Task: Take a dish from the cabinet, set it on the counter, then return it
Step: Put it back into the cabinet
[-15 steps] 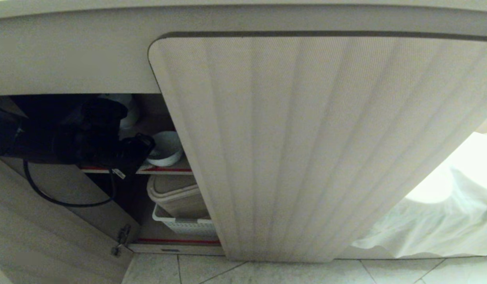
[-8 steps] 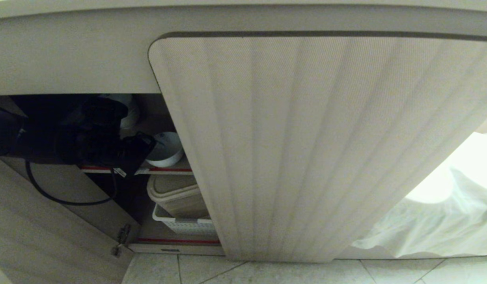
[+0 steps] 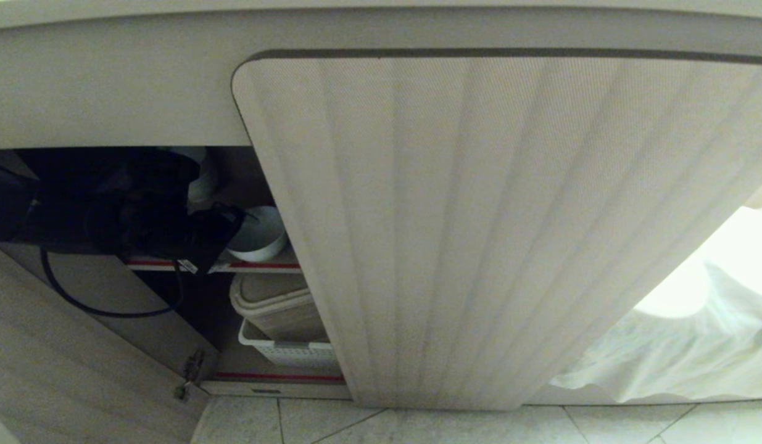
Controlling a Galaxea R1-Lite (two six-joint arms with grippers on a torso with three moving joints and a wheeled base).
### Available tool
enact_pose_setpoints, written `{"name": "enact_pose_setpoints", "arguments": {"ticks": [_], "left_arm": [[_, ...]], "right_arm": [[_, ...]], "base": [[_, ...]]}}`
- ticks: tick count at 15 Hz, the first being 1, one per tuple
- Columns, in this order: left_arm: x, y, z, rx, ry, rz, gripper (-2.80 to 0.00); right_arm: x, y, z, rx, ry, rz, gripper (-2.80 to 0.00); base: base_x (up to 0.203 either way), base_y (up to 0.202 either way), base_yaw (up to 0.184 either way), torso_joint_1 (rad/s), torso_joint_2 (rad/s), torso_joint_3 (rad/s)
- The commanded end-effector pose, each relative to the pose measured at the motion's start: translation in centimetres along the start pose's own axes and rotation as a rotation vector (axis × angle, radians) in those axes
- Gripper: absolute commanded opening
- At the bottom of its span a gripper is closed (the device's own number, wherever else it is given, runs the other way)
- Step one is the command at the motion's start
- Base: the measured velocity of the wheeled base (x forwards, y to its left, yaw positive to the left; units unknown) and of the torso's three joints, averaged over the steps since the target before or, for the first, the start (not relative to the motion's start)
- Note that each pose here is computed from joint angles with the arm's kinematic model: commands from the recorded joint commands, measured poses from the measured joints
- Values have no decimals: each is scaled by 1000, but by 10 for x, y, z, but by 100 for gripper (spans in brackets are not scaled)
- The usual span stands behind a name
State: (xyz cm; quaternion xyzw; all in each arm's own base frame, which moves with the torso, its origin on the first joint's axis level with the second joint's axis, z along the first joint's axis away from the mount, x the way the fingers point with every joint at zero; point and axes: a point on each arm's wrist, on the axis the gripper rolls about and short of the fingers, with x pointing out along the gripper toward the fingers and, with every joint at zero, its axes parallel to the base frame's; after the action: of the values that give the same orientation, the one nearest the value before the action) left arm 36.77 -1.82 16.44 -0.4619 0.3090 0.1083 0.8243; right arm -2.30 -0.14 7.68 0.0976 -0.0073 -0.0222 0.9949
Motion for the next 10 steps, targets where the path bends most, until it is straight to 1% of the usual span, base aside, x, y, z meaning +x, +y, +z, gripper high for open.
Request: {"name": "enact_pose_setpoints", "arguments": {"ticks": [1,4,6,10], "left_arm": [[1,-2,1,-5,-5,-6,0],[3,-9,6,-1,-66,-78,0],[3,-10,8,-2,-82,-94,0],[3,-6,7,-4,-130,-57,0]], "right_arm": [[0,0,0,1,-1,0,-280],[0,0,0,1,-1,0,-280],[0,0,0,1,0,1,-280],[0,0,0,1,-1,0,-280]], "base": [[0,0,0,0,0,0],[0,0,0,0,0,0],[0,0,0,0,0,0],[0,0,0,0,0,0]]}}
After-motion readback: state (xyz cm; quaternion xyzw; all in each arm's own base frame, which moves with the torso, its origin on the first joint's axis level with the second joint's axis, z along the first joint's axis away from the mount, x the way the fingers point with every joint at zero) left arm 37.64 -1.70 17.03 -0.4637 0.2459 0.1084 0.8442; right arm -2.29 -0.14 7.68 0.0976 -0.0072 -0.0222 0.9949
